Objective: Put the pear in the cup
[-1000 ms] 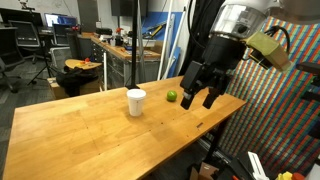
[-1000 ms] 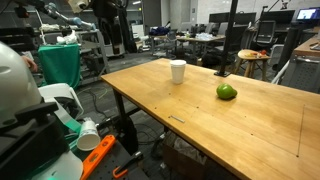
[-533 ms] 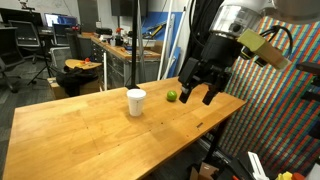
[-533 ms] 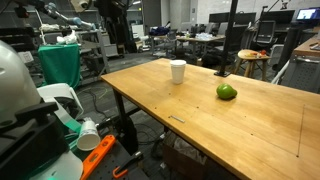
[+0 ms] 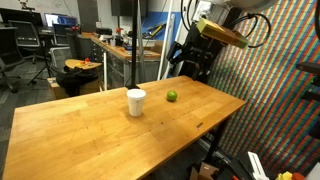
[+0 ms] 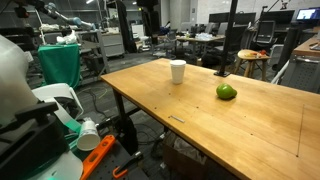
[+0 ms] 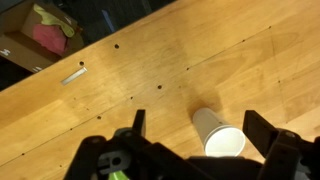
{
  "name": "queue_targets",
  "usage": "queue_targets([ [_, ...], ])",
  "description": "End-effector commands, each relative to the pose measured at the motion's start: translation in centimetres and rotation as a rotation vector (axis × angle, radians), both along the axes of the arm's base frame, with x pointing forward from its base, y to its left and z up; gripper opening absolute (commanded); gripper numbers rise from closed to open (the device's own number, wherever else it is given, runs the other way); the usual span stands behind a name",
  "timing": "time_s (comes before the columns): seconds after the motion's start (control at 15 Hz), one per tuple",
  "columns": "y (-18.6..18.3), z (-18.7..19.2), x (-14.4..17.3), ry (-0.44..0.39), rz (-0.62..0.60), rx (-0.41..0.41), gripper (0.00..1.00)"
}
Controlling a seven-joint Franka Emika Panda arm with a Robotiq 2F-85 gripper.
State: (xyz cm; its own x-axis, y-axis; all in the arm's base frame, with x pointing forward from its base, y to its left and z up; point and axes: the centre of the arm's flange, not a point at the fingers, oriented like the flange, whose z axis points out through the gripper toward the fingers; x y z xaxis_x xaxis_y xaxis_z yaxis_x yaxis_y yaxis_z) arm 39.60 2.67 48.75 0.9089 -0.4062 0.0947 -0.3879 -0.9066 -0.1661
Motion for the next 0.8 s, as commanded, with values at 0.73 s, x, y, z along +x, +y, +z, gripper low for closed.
queue_targets([
  [0.73,-3.7,-5.5,13.1,0.176,-0.317,-0.009,1.00],
])
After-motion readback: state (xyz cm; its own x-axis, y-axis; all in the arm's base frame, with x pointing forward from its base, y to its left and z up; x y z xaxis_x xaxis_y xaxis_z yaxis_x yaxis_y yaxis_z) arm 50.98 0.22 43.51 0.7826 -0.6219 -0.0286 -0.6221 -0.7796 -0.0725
